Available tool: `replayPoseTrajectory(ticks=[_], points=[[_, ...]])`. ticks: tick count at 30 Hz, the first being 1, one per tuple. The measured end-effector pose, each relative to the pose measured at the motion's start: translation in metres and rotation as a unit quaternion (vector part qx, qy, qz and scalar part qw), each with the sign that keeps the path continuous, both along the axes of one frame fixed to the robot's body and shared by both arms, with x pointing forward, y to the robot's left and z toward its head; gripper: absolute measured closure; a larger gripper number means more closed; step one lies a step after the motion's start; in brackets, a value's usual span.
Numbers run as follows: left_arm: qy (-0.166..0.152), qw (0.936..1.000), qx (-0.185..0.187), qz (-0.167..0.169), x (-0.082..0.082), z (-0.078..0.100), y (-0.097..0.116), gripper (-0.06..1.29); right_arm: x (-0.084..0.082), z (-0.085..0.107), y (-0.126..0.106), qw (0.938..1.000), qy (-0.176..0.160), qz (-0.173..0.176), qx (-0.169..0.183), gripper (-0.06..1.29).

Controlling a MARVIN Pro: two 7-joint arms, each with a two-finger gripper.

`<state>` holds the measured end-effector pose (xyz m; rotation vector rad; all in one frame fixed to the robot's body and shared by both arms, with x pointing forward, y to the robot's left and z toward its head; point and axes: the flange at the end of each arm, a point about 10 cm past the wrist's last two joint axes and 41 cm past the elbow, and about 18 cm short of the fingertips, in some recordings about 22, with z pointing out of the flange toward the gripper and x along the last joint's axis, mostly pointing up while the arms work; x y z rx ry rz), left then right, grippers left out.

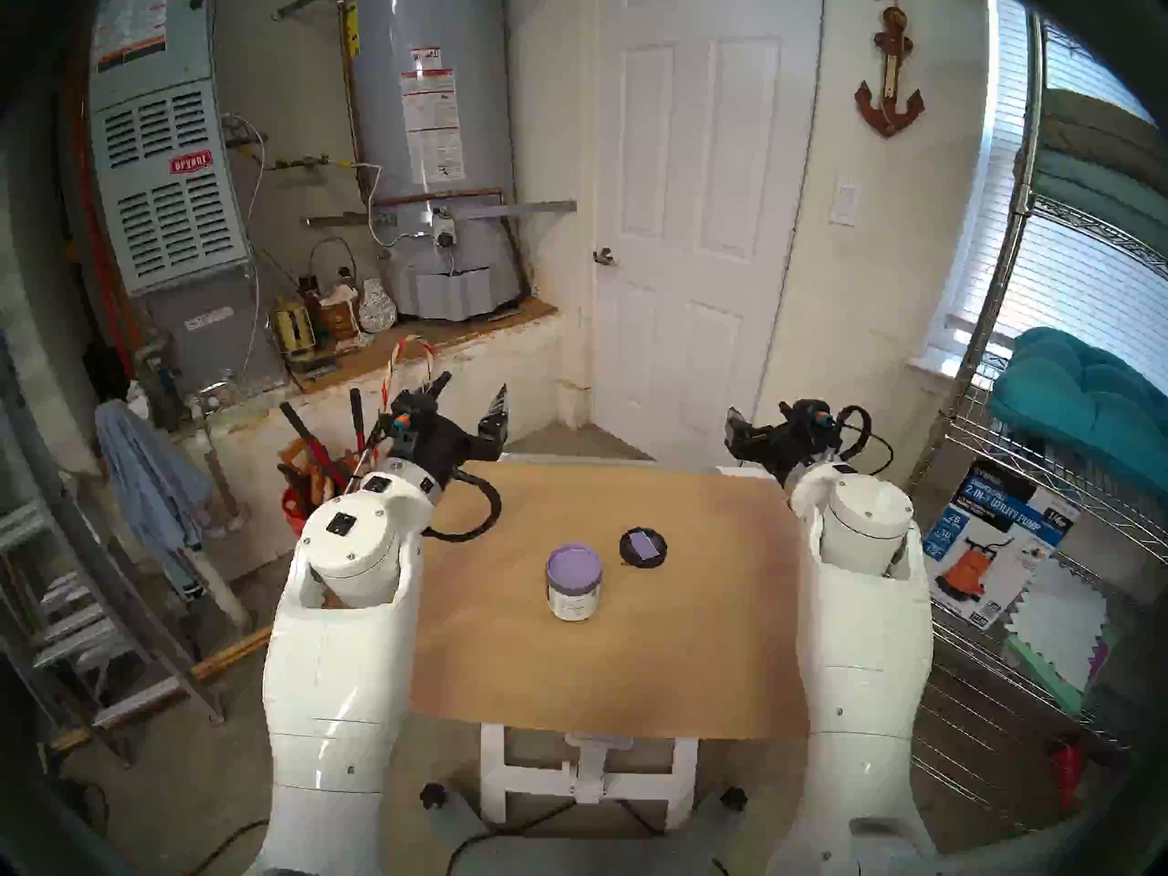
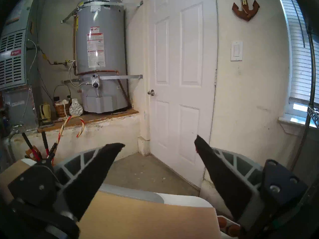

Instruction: Open paint jar

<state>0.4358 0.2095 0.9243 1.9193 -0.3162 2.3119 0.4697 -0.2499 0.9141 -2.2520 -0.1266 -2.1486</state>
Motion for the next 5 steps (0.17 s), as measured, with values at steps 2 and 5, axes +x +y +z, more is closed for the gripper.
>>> replayPoseTrajectory(ticks=[2,5], points=[[0.0,1.0,0.0,0.0,0.0,0.0002,0.0003,0.03,0.0,0.0,0.0001,1.0,0.0,0.0,0.0,0.02],[-0.001,1.0,-0.001,0.001,0.0,0.0003,0.0006,0.03,-0.0001,0.0,0.0002,1.0,-0.001,0.0,0.0,0.02]])
